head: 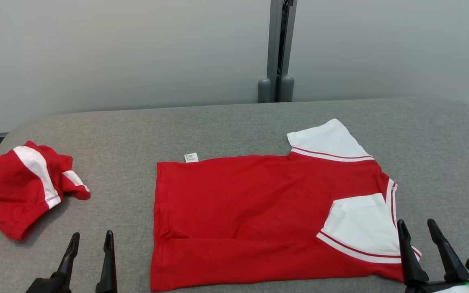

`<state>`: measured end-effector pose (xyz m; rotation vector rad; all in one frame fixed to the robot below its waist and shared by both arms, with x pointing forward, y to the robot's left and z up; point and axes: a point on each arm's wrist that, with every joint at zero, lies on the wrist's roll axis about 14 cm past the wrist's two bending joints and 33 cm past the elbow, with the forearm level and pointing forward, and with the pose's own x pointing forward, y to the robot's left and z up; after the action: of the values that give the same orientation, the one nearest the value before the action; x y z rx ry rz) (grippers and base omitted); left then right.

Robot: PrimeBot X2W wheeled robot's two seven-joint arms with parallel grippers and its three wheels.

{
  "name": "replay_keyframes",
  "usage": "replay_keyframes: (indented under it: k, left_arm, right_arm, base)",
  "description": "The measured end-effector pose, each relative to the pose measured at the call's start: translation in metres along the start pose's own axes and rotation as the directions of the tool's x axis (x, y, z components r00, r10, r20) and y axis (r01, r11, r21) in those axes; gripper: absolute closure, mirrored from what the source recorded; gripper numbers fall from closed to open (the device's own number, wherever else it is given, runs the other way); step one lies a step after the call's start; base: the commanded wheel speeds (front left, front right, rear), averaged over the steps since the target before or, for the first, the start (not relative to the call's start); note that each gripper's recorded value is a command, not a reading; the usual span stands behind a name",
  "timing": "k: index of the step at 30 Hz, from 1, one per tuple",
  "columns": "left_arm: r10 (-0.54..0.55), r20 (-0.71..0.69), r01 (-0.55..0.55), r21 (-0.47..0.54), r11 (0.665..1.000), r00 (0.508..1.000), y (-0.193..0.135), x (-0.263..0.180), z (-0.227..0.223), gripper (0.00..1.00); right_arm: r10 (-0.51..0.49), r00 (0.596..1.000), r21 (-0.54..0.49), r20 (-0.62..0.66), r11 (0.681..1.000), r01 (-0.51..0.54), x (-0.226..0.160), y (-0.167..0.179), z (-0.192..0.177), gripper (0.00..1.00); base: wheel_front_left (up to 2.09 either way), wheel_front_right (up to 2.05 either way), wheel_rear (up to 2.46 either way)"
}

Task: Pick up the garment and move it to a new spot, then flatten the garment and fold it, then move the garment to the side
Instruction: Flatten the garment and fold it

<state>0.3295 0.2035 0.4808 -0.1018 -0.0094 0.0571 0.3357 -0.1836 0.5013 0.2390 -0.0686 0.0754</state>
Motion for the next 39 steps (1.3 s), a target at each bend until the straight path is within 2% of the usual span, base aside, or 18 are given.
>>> replay_keyframes:
  k: [5,9,14,19,23,32,39]
  left_arm:
    - [-0.01,-0.008,0.01,-0.015,1.0,1.0,-0.004,0.005,-0.003,0.0]
    - [-0.063,0.014,0.063,0.0,0.998,0.998,-0.014,0.025,0.005,0.0]
    - [-0.147,0.006,0.146,0.042,0.988,0.989,-0.024,0.078,0.02,0.0]
    - [-0.2,-0.054,0.203,0.037,0.979,0.978,-0.036,0.127,0.021,0.0]
    - [-0.251,-0.115,0.255,0.017,0.967,0.961,-0.05,0.158,0.016,0.0]
    - [-0.343,-0.323,0.346,-0.05,0.937,0.882,-0.074,0.201,-0.023,0.0]
    - [-0.386,-0.51,0.394,-0.097,0.914,0.769,-0.087,0.206,-0.064,0.0]
  right_arm:
    - [0.024,1.0,0.004,-0.004,1.0,-0.024,0.01,0.005,-0.001,0.0]
    - [0.048,0.999,0.001,0.011,0.999,-0.048,0.031,0.007,0.005,0.0]
    - [0.076,0.997,-0.031,0.002,0.997,-0.076,0.083,0.003,0.014,0.0]
    - [0.086,0.996,-0.079,-0.011,0.993,-0.086,0.133,-0.006,0.02,0.0]
    - [0.062,0.994,-0.101,-0.094,0.992,-0.071,0.164,-0.019,0.003,0.0]
    - [0.025,0.958,-0.15,-0.287,0.986,-0.071,0.226,-0.038,-0.035,0.0]
    - [0.04,0.922,-0.184,-0.386,0.976,-0.119,0.259,-0.033,-0.061,0.0]
  base:
    - [0.0,0.0,0.0]
    - [0.0,0.0,0.0]
    - [0.0,0.0,0.0]
    - [0.0,0.0,0.0]
    - [0.0,0.0,0.0]
    - [0.0,0.0,0.0]
    - [0.0,0.0,0.0]
